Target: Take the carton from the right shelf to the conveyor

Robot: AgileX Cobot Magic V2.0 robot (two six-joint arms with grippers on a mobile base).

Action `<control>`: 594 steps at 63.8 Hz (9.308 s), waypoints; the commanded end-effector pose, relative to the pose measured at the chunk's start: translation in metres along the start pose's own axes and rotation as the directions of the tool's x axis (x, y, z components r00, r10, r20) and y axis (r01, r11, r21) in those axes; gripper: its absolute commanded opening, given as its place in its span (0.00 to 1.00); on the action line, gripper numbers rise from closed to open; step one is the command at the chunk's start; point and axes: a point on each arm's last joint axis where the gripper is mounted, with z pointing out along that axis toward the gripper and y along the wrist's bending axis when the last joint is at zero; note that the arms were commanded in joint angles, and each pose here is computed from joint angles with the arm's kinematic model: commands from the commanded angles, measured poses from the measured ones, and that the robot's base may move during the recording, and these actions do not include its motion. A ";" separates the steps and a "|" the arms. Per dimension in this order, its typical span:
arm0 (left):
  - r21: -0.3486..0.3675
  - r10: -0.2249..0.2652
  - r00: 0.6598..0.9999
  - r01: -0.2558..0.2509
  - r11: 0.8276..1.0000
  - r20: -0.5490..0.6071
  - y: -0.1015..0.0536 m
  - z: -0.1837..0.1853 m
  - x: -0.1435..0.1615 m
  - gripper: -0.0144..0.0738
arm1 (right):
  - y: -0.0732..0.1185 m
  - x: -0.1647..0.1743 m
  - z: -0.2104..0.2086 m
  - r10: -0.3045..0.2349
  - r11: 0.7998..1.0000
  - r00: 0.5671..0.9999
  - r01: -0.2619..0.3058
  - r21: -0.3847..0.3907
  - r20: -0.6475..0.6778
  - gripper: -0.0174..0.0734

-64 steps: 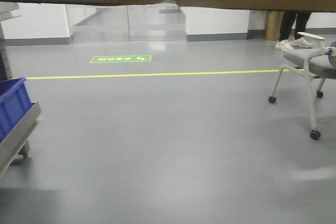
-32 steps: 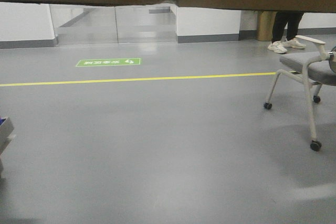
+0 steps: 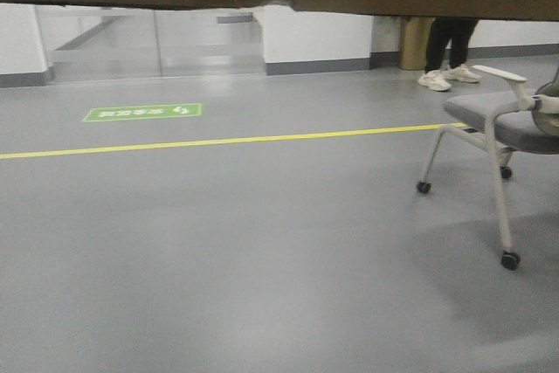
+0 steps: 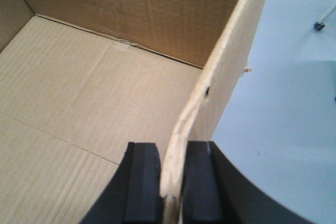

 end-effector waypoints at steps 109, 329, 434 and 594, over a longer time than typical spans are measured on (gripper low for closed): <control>-0.043 0.059 0.992 -0.055 0.998 0.111 0.003 -0.005 -0.011 0.14 | 0.008 -0.005 -0.002 0.006 0.997 0.999 -0.002 -0.073 0.053 0.12; -0.158 0.097 0.984 -0.120 0.980 -0.149 0.011 0.031 0.026 0.14 | 0.009 -0.006 0.048 0.031 0.995 0.999 -0.035 -0.096 -0.038 0.12; -0.284 -0.022 0.998 0.006 0.959 -0.054 0.075 0.045 0.072 0.49 | -0.060 -0.002 0.079 0.131 0.987 0.987 -0.121 0.106 -0.093 0.30; -0.223 0.075 0.861 0.045 0.974 0.503 0.067 -0.072 0.273 0.18 | -0.030 0.271 -0.066 -0.158 0.950 0.729 -0.071 0.304 0.665 0.11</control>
